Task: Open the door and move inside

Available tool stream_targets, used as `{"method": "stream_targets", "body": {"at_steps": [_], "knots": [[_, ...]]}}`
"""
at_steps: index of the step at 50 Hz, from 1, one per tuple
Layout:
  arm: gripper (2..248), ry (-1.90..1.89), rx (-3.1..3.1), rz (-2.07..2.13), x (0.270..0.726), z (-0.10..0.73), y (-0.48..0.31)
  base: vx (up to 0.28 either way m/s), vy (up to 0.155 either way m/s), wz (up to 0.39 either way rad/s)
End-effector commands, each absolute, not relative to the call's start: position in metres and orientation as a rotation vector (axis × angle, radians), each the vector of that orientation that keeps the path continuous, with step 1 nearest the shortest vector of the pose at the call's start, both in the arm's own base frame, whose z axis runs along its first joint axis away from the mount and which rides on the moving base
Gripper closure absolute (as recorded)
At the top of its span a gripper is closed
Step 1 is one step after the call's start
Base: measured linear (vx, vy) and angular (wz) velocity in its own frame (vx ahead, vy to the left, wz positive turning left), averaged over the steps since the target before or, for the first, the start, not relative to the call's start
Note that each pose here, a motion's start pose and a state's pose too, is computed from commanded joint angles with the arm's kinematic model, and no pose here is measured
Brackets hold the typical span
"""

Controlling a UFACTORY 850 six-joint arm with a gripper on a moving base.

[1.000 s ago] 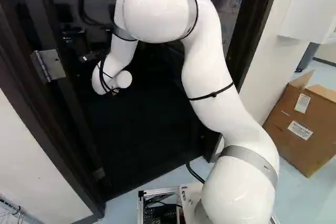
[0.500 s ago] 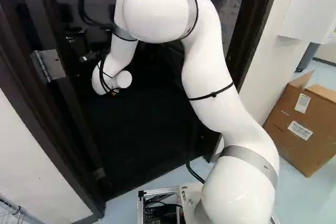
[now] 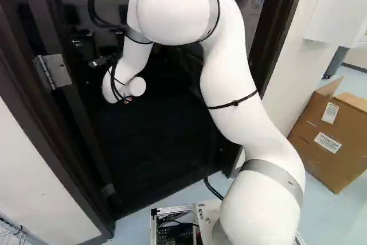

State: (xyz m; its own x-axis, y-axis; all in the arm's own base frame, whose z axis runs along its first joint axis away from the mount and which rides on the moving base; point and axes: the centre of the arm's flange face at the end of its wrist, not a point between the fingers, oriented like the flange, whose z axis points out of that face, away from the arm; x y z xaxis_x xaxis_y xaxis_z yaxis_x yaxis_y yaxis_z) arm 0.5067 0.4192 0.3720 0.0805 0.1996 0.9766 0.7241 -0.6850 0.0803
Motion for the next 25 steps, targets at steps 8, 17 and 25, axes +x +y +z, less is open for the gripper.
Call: {"method": "stream_targets", "body": {"at_steps": [8,17,25], "knots": [[3,-0.906,-1.944,-1.639,0.507,0.373,0.414,0.0,0.0,0.0],[3,-0.894,-1.961,-1.643,0.509,0.374,0.402,0.0,0.0,0.0],[3,-0.88,-1.98,-1.649,0.511,0.375,0.389,0.0,0.0,0.0]]}}
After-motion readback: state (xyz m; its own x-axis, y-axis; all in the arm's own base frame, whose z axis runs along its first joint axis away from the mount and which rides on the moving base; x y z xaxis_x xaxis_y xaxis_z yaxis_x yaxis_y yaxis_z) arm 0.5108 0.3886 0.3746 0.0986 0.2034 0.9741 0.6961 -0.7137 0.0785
